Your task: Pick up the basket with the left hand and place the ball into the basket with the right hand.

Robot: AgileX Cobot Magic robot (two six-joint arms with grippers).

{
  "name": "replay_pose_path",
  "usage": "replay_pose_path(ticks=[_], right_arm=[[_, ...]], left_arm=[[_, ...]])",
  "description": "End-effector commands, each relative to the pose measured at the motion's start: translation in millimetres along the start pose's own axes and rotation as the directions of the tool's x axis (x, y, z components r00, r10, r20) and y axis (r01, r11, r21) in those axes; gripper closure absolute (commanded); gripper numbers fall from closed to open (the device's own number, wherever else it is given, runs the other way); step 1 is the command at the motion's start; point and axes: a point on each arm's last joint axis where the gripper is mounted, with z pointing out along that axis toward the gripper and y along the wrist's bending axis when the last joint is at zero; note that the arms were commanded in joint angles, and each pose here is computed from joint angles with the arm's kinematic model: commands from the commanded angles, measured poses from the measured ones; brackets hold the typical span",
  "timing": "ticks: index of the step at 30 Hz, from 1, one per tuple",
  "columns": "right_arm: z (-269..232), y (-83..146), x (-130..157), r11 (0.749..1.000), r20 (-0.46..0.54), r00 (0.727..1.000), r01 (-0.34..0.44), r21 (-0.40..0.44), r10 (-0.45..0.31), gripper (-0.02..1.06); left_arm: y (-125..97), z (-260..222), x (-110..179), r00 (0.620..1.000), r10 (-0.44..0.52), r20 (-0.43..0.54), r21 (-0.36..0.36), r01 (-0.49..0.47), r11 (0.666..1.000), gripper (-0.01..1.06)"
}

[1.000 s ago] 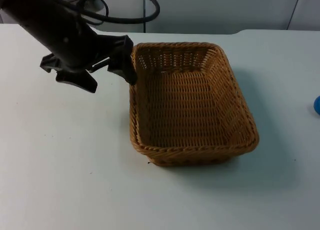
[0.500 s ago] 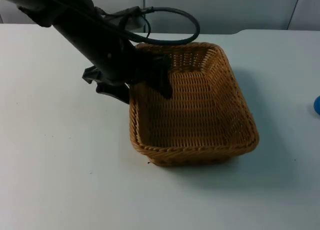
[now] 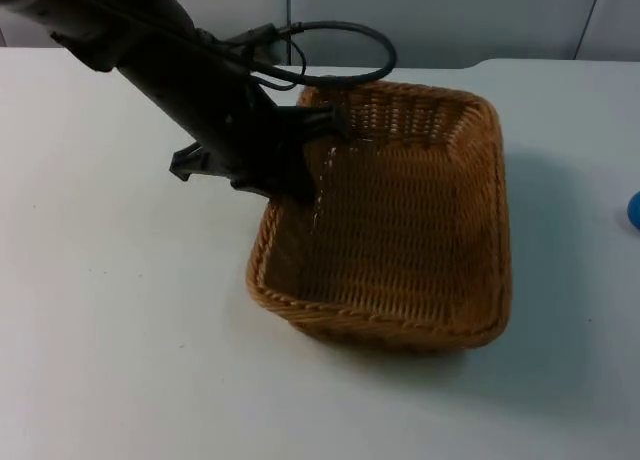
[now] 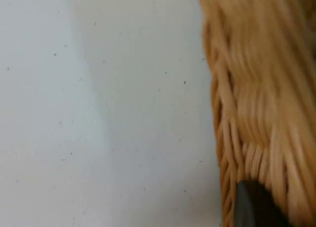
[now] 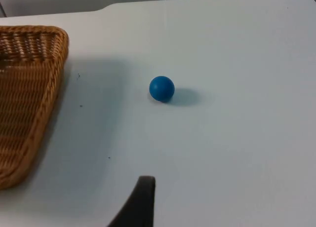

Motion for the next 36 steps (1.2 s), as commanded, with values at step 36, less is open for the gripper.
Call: replay_pose_path(ticks=[36], right_arm=[[0,0,0,1.000,0.009,1.000,-0.005,0.004,0.005,0.13]], left_arm=[[17,-102,41,0.954,-0.273,0.122,-0.103,0.285,0.953,1.05]])
